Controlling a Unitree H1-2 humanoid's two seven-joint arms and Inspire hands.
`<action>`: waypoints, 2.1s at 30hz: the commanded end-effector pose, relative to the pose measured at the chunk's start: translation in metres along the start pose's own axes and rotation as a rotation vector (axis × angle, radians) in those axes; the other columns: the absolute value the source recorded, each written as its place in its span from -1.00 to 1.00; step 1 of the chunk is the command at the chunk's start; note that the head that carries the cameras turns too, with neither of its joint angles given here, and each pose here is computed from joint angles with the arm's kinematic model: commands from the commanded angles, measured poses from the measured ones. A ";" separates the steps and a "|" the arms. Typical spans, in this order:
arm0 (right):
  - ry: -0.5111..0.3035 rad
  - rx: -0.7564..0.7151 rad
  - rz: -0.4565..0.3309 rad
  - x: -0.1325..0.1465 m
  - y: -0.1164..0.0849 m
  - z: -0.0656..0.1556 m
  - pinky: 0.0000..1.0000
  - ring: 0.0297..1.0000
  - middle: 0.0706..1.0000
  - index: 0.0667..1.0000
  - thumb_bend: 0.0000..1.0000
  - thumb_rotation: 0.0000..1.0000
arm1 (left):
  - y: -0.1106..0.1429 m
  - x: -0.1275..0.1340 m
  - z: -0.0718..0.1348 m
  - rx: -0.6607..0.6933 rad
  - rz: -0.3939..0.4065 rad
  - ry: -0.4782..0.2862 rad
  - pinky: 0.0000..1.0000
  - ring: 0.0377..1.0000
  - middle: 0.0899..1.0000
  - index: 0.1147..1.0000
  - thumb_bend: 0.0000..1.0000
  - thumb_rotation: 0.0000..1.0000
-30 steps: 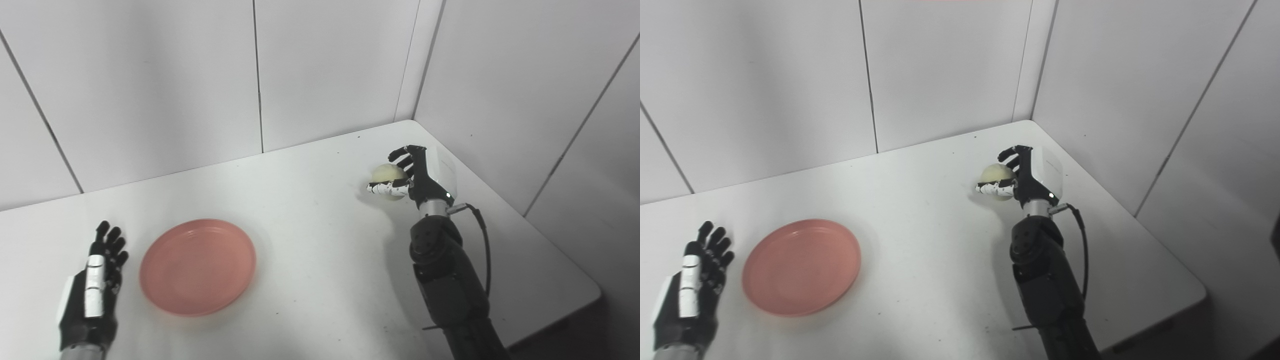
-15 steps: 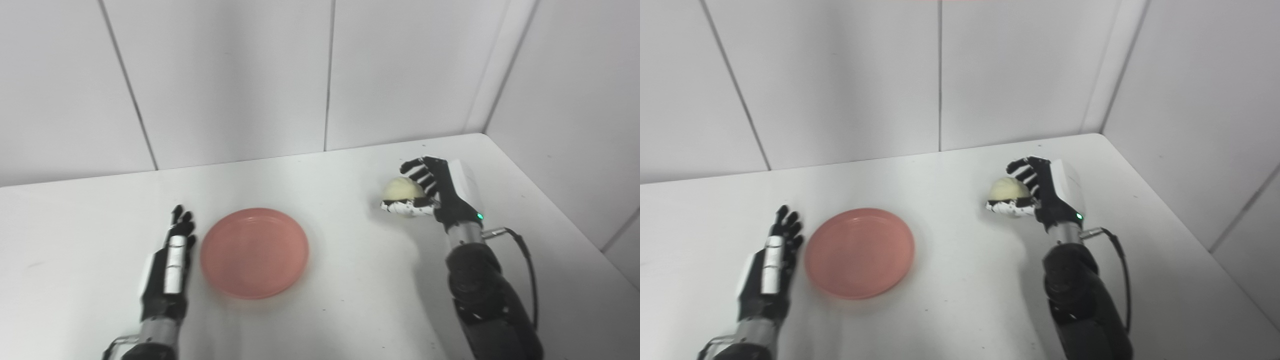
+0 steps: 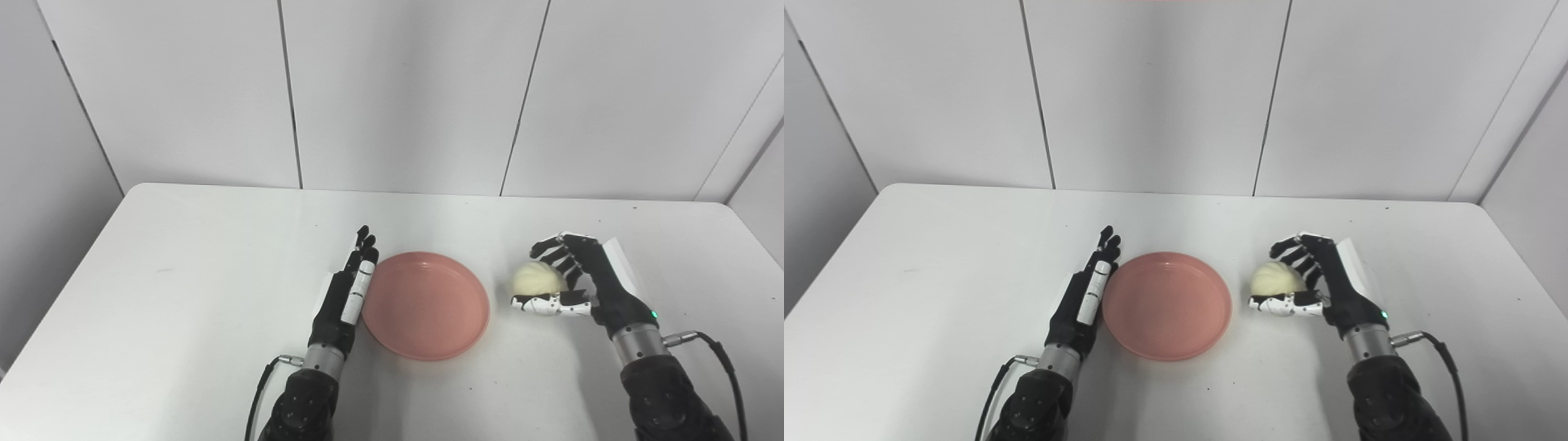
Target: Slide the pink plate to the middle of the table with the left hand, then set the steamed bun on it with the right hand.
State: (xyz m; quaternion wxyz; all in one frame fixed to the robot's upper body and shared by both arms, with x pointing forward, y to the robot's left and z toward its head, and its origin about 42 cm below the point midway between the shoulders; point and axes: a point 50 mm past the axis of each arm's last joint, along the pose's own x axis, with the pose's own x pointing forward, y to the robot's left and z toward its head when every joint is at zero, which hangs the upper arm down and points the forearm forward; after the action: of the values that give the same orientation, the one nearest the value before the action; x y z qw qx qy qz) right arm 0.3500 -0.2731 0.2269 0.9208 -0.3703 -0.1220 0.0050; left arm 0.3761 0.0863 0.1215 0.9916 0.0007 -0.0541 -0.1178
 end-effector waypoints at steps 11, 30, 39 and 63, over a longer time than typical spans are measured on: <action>-0.132 -0.007 0.057 0.014 0.021 0.025 -0.63 -0.48 -0.19 -0.03 0.04 -1.00 | -0.013 -0.008 -0.013 0.008 0.009 0.016 0.99 0.99 0.99 0.96 0.32 1.00; -0.164 -0.044 0.100 0.017 0.089 0.028 -0.63 -0.50 -0.13 -0.10 0.05 -1.00 | 0.019 -0.022 -0.010 -0.032 -0.016 0.011 1.00 1.00 0.99 0.97 0.30 1.00; -0.232 -0.029 0.032 0.016 0.113 0.047 -0.48 -0.35 -0.25 -0.01 0.03 -1.00 | 0.036 -0.029 -0.006 -0.046 -0.034 0.038 1.00 1.00 1.00 0.95 0.28 1.00; -0.361 0.032 -0.100 0.013 0.111 0.062 -0.40 -0.28 -0.21 0.00 0.03 -1.00 | 0.039 -0.030 -0.002 -0.047 -0.046 0.068 1.00 1.00 1.00 0.96 0.28 1.00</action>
State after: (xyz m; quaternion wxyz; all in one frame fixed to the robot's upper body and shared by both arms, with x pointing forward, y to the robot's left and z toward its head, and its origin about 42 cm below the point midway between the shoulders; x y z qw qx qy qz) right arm 0.3544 -0.1536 0.1838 0.8989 -0.3456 -0.2684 0.0211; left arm 0.3605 0.1282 0.1227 0.9885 -0.0235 -0.0311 -0.1461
